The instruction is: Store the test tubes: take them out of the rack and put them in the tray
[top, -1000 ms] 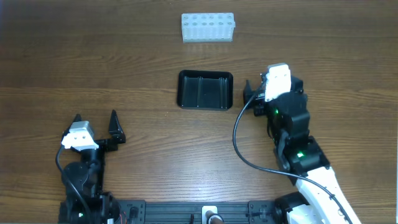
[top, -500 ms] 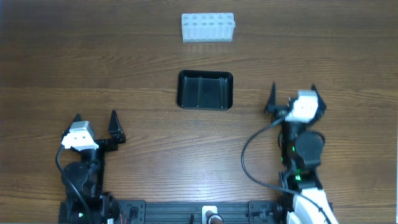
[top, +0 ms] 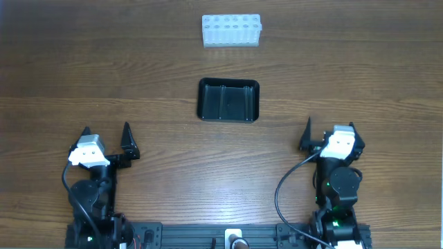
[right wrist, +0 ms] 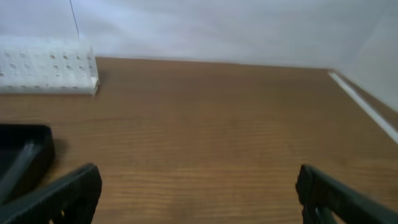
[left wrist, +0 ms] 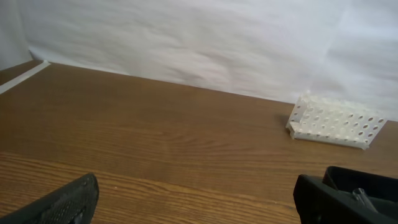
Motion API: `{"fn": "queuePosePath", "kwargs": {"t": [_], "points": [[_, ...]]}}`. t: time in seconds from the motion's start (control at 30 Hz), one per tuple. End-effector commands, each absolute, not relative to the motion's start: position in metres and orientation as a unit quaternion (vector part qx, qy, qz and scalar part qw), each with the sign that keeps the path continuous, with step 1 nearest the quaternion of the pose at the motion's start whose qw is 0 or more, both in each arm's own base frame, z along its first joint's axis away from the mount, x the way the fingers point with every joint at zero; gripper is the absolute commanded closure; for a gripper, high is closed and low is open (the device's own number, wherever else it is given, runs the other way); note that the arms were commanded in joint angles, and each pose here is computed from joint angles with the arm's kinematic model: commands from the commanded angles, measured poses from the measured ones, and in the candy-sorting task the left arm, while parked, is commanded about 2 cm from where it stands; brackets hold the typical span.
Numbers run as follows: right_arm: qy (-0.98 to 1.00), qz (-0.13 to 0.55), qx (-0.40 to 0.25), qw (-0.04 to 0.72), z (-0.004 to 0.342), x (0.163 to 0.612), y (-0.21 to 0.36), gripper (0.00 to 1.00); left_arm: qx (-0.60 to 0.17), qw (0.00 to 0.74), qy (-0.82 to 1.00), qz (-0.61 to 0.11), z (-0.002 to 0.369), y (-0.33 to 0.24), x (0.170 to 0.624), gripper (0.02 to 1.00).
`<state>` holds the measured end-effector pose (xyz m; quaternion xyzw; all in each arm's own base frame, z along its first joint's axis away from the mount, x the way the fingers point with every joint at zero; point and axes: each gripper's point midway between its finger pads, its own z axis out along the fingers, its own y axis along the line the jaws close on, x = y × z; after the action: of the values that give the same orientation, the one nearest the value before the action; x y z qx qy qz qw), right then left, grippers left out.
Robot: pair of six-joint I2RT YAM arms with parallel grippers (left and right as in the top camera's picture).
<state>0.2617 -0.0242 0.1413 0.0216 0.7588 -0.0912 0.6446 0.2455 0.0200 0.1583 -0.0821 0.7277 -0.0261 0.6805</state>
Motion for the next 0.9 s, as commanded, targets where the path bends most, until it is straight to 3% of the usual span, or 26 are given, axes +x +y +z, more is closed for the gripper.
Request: {"fn": "queuePosePath", "kwargs": {"t": [0.03, 0.2, 0.9], "points": [[0.756, -0.091, 0.025, 0.648, 0.141, 0.252, -0.026, 0.009, -0.072, 0.679, 0.730, -0.026, 0.157, 0.017, 0.245, 0.020], [0.723, -0.087, 0.029, 0.684, 0.163, 0.244, -0.025, 0.007, -0.072, 0.679, 0.730, -0.026, 0.157, 0.017, 0.245, 0.020], [0.726, -0.086, 0.027, 0.682, 0.161, 0.244, -0.025, 0.009, -0.072, 0.679, 0.730, -0.026, 0.157, 0.017, 0.245, 0.023]]}}
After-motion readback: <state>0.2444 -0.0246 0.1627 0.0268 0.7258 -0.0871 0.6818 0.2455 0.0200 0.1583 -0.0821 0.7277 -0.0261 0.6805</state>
